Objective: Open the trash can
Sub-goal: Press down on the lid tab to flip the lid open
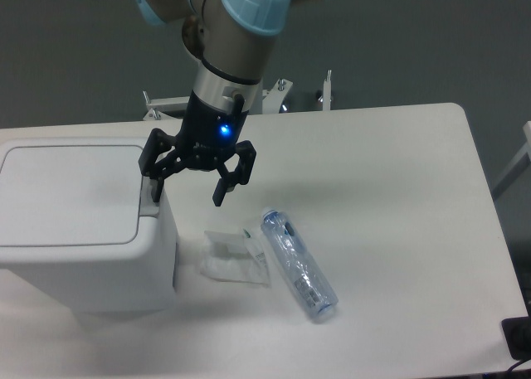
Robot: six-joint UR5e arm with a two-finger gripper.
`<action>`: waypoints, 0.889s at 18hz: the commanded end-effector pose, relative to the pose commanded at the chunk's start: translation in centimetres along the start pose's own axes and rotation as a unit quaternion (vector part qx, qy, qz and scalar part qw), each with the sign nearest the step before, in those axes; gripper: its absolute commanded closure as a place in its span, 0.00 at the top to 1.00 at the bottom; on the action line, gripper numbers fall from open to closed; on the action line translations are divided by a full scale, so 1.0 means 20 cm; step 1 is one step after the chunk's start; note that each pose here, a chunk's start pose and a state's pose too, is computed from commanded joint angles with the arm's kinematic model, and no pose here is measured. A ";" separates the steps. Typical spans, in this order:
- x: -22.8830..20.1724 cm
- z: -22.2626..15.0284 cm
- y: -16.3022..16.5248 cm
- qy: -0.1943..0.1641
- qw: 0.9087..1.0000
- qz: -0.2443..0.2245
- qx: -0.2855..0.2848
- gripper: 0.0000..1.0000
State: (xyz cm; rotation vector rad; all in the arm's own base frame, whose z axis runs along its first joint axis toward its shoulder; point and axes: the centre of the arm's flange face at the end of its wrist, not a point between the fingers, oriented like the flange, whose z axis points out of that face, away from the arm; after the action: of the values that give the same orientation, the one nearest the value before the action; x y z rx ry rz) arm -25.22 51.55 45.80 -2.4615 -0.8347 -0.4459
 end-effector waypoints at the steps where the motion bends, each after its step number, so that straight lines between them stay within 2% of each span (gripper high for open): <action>1: 0.00 0.00 0.00 0.000 1.000 0.000 0.001 1.00; 16: 0.00 0.00 0.00 -0.002 1.000 0.001 0.003 1.00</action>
State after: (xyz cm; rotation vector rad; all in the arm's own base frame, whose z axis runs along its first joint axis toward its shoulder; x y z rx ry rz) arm -25.27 51.56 45.88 -2.4575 -0.8334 -0.4378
